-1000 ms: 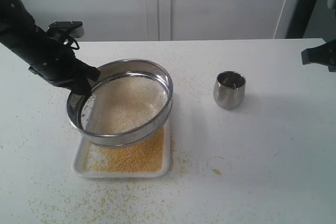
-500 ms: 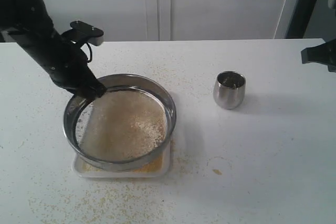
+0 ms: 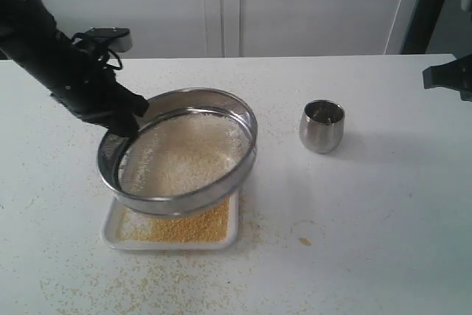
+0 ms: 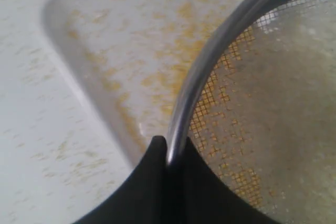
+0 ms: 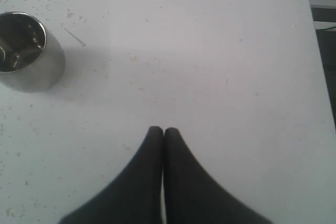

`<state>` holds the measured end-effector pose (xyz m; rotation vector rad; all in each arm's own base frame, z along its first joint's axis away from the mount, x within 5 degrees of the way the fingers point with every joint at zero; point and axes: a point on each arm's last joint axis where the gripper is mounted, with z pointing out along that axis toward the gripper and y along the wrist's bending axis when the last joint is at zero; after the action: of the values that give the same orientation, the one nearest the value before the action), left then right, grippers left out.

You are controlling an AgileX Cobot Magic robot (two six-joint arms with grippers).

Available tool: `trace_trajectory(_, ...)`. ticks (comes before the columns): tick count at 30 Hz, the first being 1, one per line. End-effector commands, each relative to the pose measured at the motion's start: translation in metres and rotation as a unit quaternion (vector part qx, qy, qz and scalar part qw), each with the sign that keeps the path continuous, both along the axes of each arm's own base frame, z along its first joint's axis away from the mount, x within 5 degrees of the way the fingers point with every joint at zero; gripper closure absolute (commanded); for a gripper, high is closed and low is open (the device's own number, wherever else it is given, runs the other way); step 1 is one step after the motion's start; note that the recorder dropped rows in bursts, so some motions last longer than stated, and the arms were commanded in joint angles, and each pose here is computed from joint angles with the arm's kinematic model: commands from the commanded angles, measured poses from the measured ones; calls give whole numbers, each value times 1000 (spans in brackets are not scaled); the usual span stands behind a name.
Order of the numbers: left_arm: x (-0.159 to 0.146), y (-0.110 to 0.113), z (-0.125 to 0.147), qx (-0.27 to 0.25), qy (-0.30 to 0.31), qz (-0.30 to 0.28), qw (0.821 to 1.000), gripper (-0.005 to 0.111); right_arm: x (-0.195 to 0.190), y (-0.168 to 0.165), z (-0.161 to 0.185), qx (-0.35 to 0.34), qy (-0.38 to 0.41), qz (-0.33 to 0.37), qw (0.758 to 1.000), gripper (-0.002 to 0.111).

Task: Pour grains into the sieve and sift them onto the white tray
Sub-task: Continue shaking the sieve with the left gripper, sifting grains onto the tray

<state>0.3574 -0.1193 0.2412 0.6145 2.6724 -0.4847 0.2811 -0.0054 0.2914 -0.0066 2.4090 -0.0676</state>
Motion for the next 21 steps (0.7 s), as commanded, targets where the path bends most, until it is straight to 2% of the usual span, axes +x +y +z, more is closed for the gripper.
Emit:
trace_trajectory(1,5,23,9,-6,-5,45,999,107,-1,-1,2,3,-7,-3,1000,108)
trace_trajectory(3,-2,2,8,6,-11,-14,1000,107,0,-1,2,3,-9,-3,1000,108)
trace_trajectory(5,-6,-4,7,38,-20,-43,998,107,0,-1,2,3,-8,-3,1000,108)
trace_trajectory(7,1,13,8,62,-29,-5,998,107,0,-1,2,3,-8,-3,1000,108)
trace_trajectory(9,9,32,10,16,-15,87,996,107,-1,-1,2,3,-7,-3,1000,108)
trace_trajectory(10,9,31,11,-6,-16,81,997,107,0,-1,2,3,-9,-3,1000,108)
trace_trajectory(12,2,9,12,-37,-23,-3,999,107,-1,-1,2,3,-7,-3,1000,108)
trace_trajectory(13,-3,-1,12,-37,-22,-33,999,107,0,-1,2,3,-8,-3,1000,108)
trace_trajectory(15,-11,-16,9,-6,-23,-74,997,107,-1,-1,2,3,-7,-3,1000,108)
trace_trajectory(16,-10,-14,10,10,-28,-76,997,107,-1,-1,2,3,-7,-3,1000,108)
trace_trajectory(18,-1,6,14,32,-37,-21,999,107,-1,-1,2,3,-8,-3,1000,108)
trace_trajectory(19,7,27,18,28,-32,48,998,107,-1,-1,2,3,-8,-3,1000,108)
trace_trajectory(20,8,32,20,15,-25,76,997,107,-1,-1,2,3,-8,-3,1000,108)
trace_trajectory(21,4,21,20,7,-26,40,999,107,-1,-1,2,3,-8,-3,1000,108)
